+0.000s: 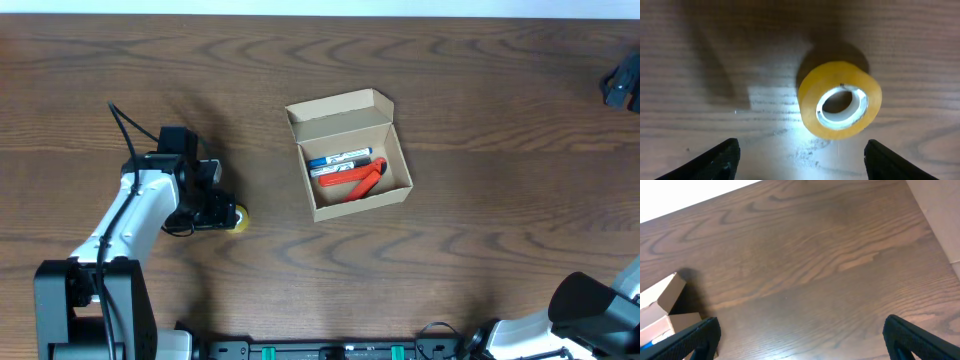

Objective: Pack container
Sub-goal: 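Move the left gripper to the yellow tape roll and grasp it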

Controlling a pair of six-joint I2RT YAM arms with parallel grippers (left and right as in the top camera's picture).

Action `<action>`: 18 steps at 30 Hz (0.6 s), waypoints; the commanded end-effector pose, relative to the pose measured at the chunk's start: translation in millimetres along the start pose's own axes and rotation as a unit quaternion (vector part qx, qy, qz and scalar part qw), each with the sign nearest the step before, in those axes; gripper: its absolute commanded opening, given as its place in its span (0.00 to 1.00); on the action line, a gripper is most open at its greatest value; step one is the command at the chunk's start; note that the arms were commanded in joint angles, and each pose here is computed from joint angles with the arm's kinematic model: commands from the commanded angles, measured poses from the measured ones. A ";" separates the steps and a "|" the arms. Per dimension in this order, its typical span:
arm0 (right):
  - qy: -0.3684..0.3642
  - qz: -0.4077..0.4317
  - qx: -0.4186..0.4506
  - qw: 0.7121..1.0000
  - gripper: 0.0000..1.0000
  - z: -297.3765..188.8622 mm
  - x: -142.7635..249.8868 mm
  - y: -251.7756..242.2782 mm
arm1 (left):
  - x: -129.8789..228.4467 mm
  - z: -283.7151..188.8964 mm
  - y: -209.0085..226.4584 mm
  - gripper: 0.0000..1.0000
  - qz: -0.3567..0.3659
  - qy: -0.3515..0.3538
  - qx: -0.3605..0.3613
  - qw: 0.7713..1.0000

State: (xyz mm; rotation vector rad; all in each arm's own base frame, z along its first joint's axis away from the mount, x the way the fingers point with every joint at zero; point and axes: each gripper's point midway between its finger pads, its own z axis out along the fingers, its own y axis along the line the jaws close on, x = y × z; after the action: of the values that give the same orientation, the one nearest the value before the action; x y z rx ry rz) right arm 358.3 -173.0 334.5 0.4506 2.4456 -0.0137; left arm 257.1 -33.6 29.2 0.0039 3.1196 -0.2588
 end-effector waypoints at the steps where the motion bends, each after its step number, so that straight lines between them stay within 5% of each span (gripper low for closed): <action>1: 0.003 -0.003 -0.008 1.000 0.99 1.9 1.2 3.1 | -1.1 2.9 3.5 0.80 -0.007 -0.005 -0.011 1.000; 18: 0.005 -0.003 -0.008 1.000 0.99 1.9 2.1 3.1 | -16.4 5.1 12.7 0.84 -0.003 -0.039 -0.036 0.999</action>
State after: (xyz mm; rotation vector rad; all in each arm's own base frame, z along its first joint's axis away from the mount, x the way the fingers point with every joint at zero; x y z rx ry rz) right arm 358.3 -171.9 334.3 0.4489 2.4466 -0.0063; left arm 278.5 -26.5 26.8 0.0013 3.0320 -0.1864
